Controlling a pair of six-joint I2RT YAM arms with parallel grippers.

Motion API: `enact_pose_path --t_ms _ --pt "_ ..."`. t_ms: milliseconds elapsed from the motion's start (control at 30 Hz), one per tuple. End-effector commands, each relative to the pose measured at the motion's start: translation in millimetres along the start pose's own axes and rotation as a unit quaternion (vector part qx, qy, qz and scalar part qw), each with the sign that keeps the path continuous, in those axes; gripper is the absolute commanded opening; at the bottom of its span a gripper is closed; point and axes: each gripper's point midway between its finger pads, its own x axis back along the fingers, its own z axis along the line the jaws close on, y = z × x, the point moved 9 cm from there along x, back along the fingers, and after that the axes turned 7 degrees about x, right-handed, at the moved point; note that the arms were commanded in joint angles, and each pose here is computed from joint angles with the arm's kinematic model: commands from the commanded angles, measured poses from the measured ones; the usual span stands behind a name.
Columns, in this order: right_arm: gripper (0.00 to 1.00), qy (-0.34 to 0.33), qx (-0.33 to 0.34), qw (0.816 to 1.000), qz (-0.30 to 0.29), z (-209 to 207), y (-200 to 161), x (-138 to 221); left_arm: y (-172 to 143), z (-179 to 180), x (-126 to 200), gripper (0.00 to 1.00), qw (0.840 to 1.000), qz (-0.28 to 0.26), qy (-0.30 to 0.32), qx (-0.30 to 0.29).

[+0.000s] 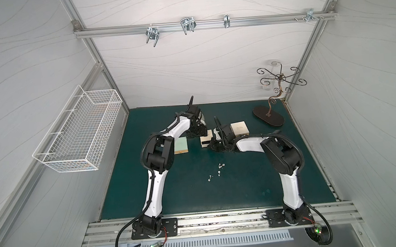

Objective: Place the earrings into the drawer-style jewelry box
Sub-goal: Open the drawer in the jewelry box.

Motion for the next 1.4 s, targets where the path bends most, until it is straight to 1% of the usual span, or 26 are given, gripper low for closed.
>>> enact_pose_path --t_ms 0,500,733,767,833,933,1000,1167,1367 --pt "0.00 0.008 0.009 1.000 0.007 14.3 -7.9 12.5 -3.8 7.8 -16.1 0.86 1.000 0.020 0.022 0.002" --pt "0.00 0.003 0.010 1.000 0.018 11.9 -25.1 19.3 -4.1 7.3 -16.3 0.86 1.000 0.022 0.018 0.000" --pt "0.00 -0.001 0.015 1.000 0.023 10.7 -25.9 18.9 -1.0 -0.8 -6.8 0.89 1.000 0.012 -0.015 -0.008" --pt "0.01 -0.001 0.017 1.000 0.023 11.9 -25.3 19.5 -0.1 -2.4 -4.5 0.90 1.000 0.008 -0.021 -0.009" --pt "0.13 -0.004 0.019 1.000 0.020 12.7 -23.7 22.1 2.6 -6.3 3.0 0.92 0.999 -0.001 -0.032 -0.011" --pt "0.27 -0.007 0.024 1.000 0.018 14.5 -22.7 25.2 6.3 -11.1 13.7 0.96 0.999 -0.014 -0.045 -0.013" --pt "0.33 -0.007 0.028 0.999 0.017 16.6 -21.8 27.5 8.4 -13.8 20.7 0.98 0.998 -0.022 -0.052 -0.014" --pt "0.41 -0.009 0.037 0.999 0.014 19.2 -21.0 34.6 11.3 -21.1 37.3 0.99 0.996 -0.037 -0.074 -0.025" --pt "0.44 -0.016 0.070 0.997 0.011 28.0 -19.6 55.4 12.6 -28.0 69.2 0.99 0.992 -0.074 -0.093 -0.038"
